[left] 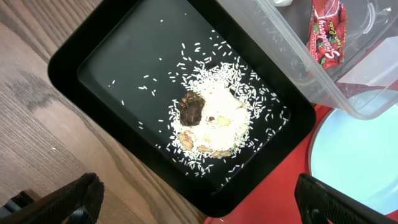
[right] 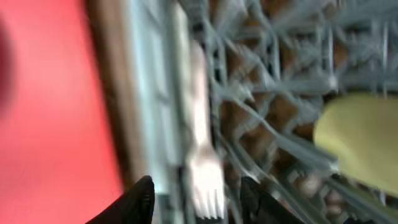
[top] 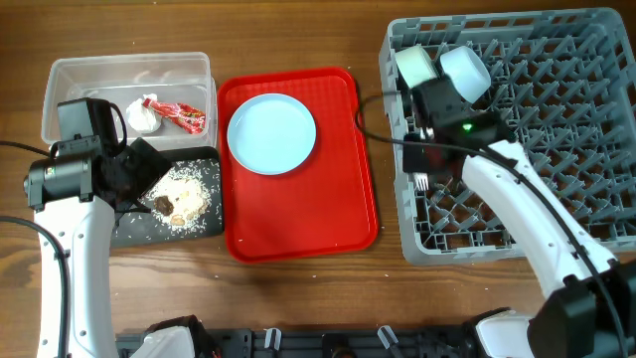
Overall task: Sort waste into correct bins and load items into the dishwasher rack
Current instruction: 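Place the white fork into the dish rack, then grasp the white plate edge on the red tray with the right gripper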
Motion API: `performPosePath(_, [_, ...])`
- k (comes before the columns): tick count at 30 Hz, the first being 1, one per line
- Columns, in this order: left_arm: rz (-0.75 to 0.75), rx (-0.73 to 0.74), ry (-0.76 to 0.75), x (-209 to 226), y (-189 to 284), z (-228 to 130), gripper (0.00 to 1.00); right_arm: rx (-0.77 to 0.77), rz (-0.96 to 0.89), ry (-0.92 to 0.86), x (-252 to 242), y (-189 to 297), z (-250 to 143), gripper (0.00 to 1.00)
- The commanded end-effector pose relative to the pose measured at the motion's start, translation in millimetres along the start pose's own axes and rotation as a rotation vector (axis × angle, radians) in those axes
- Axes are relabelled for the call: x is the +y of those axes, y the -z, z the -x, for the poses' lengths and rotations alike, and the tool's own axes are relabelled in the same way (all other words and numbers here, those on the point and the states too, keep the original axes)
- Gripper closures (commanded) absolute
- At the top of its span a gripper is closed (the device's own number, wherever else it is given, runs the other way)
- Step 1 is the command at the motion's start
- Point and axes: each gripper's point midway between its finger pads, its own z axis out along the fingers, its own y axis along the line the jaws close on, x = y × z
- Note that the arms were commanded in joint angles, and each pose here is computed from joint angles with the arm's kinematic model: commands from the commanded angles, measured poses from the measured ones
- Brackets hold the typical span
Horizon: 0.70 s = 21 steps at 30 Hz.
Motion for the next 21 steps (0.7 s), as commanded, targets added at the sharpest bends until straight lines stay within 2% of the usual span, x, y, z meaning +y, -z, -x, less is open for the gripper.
performPosePath(1, [0.004,-0.013,-0.001,1.7,1.4,3.0,0.0,-0.145,0.358,0.014,67.2,46.2,48.1,0.51])
performPosePath(2, [0.004,-0.013,-0.001,1.7,1.4,3.0,0.0,-0.202,0.514,0.057,101.7,61.8,59.6,0.48])
performPosePath(4, [0.003,-0.013,-0.001,1.7,1.4,3.0,0.0,-0.258,0.592,0.108,131.7,69.2,67.8,0.45])
performPosePath(6, [0.004,-0.012,-0.001,1.7,1.4,2.9,0.0,-0.287,0.553,0.129,154.2,53.7,70.8,0.4])
performPosePath(8, [0.004,-0.012,-0.002,1.8,1.4,2.8,0.0,-0.251,0.478,0.092,169.1,19.2,64.3,0.36])
performPosePath(12, [0.004,-0.012,-0.002,1.8,1.4,2.8,0.0,-0.202,0.347,0.103,189.7,-56.7,48.5,0.36])
performPosePath(16, [0.004,-0.012,-0.002,1.8,1.4,2.8,0.0,-0.164,0.325,0.045,200.2,-99.7,38.3,0.36])
performPosePath(17, [0.004,-0.012,-0.002,1.8,1.4,2.8,0.0,-0.158,0.309,0.034,198.5,-107.0,36.6,0.37])
performPosePath(21, [0.004,-0.012,-0.002,1.8,1.4,2.8,0.0,-0.107,0.126,-0.053,164.4,-131.2,20.3,0.56])
